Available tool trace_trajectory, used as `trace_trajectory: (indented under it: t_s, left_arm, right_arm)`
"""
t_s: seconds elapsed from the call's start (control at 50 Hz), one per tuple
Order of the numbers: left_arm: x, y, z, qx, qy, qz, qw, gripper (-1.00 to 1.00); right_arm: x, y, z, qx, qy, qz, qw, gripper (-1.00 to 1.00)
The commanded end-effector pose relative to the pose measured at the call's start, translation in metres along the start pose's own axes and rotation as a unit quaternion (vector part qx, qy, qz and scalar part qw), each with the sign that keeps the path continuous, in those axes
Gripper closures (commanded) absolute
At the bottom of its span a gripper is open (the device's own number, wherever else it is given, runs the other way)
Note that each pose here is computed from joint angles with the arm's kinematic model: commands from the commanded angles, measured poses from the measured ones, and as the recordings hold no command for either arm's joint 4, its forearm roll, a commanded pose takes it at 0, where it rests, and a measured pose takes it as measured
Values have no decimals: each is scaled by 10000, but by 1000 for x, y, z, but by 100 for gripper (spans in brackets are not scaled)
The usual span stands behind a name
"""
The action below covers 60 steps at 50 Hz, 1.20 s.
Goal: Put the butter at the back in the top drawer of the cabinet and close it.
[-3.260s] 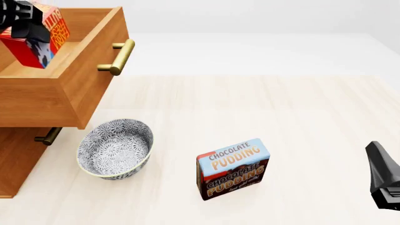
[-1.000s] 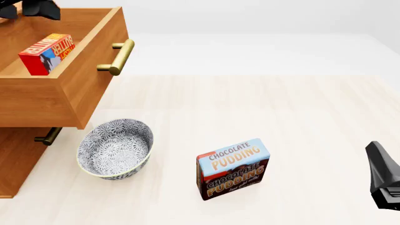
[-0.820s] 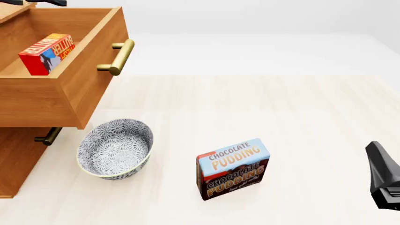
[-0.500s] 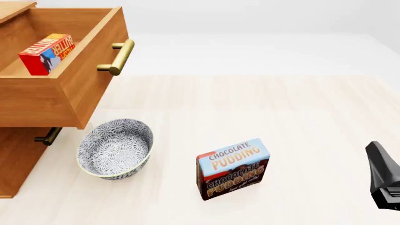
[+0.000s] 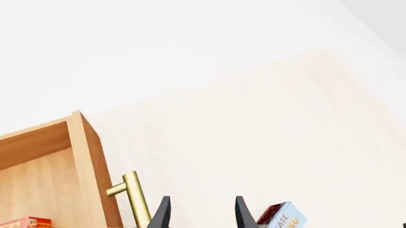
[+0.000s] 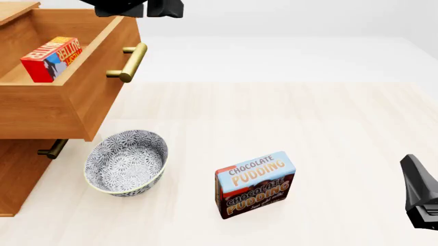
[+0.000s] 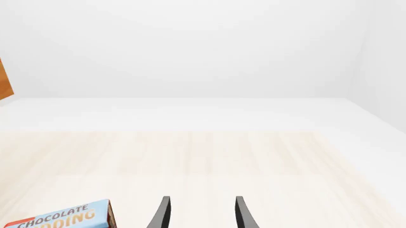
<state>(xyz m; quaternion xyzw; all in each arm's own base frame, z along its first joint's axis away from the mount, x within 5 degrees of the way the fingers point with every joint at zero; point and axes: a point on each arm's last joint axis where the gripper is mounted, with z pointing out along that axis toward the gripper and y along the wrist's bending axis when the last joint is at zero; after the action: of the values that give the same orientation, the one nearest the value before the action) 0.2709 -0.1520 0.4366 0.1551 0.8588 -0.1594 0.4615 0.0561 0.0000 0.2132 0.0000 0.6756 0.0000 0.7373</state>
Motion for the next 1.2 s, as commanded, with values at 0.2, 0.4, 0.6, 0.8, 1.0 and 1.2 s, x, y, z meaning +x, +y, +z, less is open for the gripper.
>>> trace_trajectory:
  t_s: [0.2, 0.4, 0.6, 0.8, 1.0, 1.2]
  left_arm:
    - [14, -37, 44, 450, 204, -3, 9988, -100]
    - [18, -44, 53, 518, 241, -42, 9984, -100]
    - [27, -49, 67, 559, 351, -46, 9978, -100]
    - [39, -53, 85, 566, 487, -97, 9972, -100]
    - [45, -44, 97, 451, 555, -172, 9973, -100]
    - [55, -32, 112, 296, 671, -234, 9970, -100]
  right_arm:
    - [0, 0, 0, 0, 0, 0, 10000, -100]
    - [0, 0, 0, 0, 0, 0, 10000, -100]
    - [0, 0, 0, 0, 0, 0, 10000, -100]
    - [0, 0, 0, 0, 0, 0, 10000, -100]
    - [0, 0, 0, 0, 0, 0, 10000, -100]
    - [0, 0, 0, 0, 0, 0, 10000, -100]
